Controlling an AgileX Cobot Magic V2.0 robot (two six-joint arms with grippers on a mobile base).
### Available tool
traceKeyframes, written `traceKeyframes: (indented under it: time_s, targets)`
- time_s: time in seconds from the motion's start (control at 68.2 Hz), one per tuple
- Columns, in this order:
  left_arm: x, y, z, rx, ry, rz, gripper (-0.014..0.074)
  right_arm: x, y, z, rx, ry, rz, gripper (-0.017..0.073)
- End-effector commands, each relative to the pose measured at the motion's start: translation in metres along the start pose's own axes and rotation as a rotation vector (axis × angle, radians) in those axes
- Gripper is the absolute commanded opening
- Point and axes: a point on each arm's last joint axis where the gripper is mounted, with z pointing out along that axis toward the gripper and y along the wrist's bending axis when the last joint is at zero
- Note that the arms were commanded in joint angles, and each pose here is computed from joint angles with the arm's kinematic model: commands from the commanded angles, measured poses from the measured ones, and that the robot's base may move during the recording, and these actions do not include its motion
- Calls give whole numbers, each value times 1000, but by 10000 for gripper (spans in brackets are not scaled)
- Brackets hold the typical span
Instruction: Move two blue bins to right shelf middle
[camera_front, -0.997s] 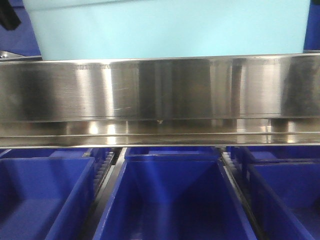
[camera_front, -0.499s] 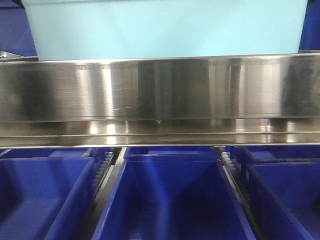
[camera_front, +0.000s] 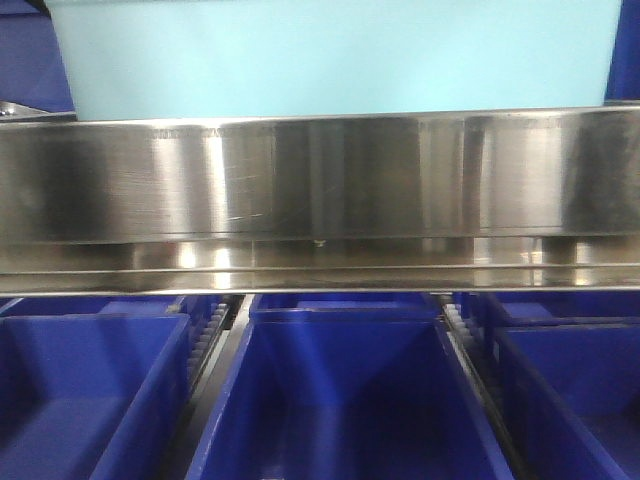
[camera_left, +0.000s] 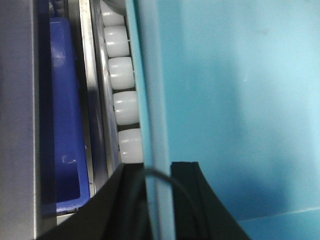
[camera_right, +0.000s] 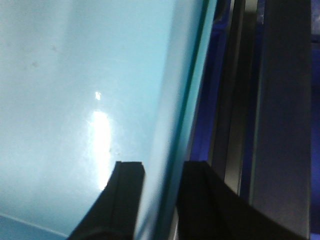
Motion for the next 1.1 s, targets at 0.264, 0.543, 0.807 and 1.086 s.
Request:
traceKeyframes:
  time_s: [0.264, 0.543, 0.807, 1.086]
  targets:
    - [-28, -3, -80, 51, -212, -3, -111, -21, 7, -62, -10, -225, -25, -155]
    - [-48, -4, -148, 86, -424, -1, -111, -48, 18, -115, -44, -428, -45, -155]
    - [-48, -4, -157, 81, -419, -2, -111, -54, 21, -134, -54, -511, -53, -155]
    - [-48, -3, -157, 78, -416, -1, -111, -54, 21, -134, -54, -510, -53, -155]
